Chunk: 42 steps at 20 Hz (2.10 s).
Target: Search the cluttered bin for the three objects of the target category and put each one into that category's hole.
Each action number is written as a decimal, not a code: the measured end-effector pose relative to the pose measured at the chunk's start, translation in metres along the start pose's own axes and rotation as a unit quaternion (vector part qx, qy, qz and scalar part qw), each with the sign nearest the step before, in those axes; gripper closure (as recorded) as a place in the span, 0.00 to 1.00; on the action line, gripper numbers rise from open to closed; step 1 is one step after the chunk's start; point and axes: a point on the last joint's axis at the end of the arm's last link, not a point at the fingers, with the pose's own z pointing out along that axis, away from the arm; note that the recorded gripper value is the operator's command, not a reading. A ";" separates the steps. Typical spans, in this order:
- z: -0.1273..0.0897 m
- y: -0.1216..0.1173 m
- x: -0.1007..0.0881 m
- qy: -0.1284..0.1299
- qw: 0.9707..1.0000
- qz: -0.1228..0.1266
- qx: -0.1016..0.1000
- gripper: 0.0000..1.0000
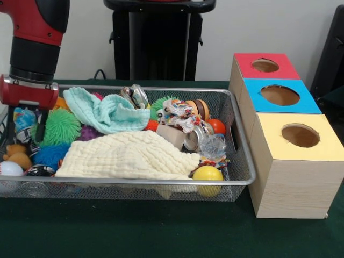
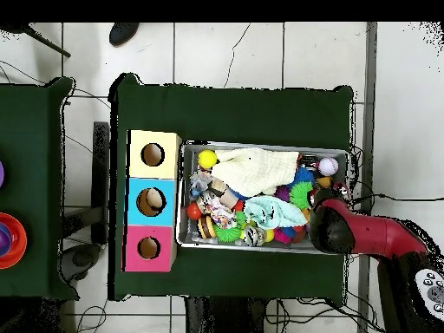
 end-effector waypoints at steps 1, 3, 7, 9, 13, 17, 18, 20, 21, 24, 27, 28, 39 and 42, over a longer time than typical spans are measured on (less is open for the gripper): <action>0.002 0.000 0.001 -0.009 1.000 0.000 0.003 0.00; 0.004 0.001 0.002 -0.015 1.000 -0.003 0.005 0.00; 0.009 0.008 0.003 -0.038 0.999 -0.020 0.010 0.00; 0.012 0.012 0.004 -0.046 0.999 -0.025 0.010 0.00; 0.016 0.017 0.006 -0.045 0.999 -0.027 0.006 0.00; 0.016 0.020 0.005 -0.046 0.999 -0.029 0.005 0.00; 0.016 0.020 0.004 -0.046 0.999 -0.029 0.004 0.00; 0.016 0.022 0.002 -0.045 0.998 -0.034 0.005 0.00; 0.015 0.024 0.001 -0.045 0.998 -0.039 0.005 0.00; 0.014 0.028 -0.003 -0.041 0.997 -0.062 0.010 0.00; 0.012 0.032 -0.008 -0.039 0.996 -0.084 0.014 0.00; 0.012 0.034 -0.010 -0.039 0.995 -0.090 0.016 0.00; 0.014 0.034 -0.012 -0.018 0.985 -0.165 0.039 0.00; 0.014 0.033 -0.008 -0.014 0.983 -0.178 0.042 0.00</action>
